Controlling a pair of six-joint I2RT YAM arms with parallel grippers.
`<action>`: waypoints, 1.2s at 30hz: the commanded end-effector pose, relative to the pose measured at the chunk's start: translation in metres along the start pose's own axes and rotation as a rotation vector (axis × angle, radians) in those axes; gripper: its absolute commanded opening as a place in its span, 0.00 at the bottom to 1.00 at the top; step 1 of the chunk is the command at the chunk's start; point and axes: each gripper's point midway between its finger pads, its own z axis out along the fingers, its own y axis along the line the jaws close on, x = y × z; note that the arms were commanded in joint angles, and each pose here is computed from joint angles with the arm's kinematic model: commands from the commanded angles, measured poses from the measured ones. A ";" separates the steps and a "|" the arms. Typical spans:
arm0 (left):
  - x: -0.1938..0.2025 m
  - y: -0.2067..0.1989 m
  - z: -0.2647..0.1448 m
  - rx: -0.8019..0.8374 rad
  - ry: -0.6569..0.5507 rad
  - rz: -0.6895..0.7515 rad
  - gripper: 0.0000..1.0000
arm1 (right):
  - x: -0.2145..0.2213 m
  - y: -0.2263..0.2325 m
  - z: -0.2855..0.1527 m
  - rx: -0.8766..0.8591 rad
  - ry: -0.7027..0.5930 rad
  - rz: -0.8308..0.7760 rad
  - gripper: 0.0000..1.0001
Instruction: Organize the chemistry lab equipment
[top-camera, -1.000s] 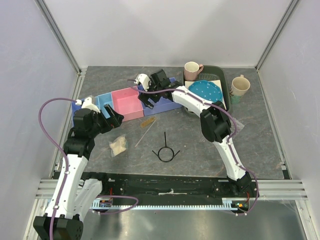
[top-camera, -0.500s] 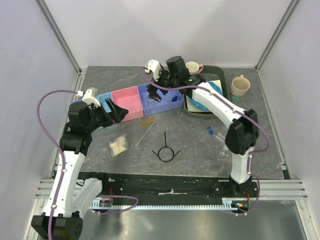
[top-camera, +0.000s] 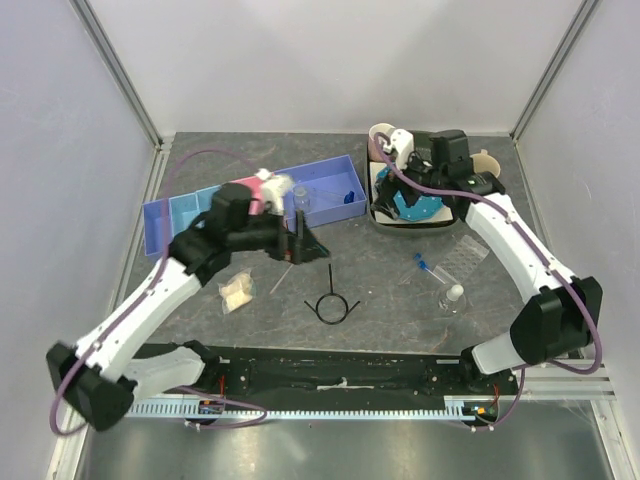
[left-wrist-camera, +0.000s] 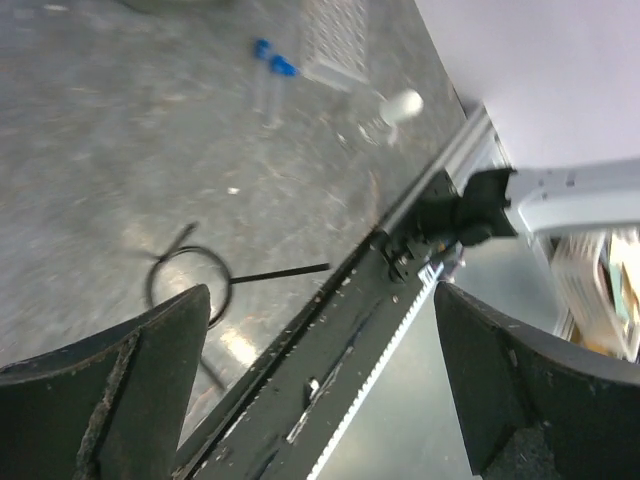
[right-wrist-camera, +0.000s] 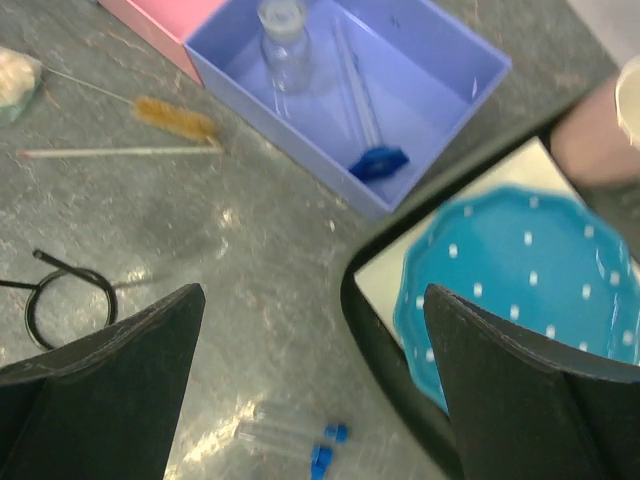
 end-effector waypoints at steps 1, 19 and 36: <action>0.014 -0.056 0.042 0.099 0.109 0.180 1.00 | 0.016 -0.019 -0.031 0.081 -0.020 0.124 0.98; 0.091 -0.098 0.152 0.049 0.314 0.531 0.99 | 0.126 -0.041 -0.133 0.145 0.272 0.190 0.98; -0.010 -0.068 0.024 -0.177 -0.118 0.474 1.00 | 0.190 0.108 -0.138 -0.637 0.384 -0.737 0.98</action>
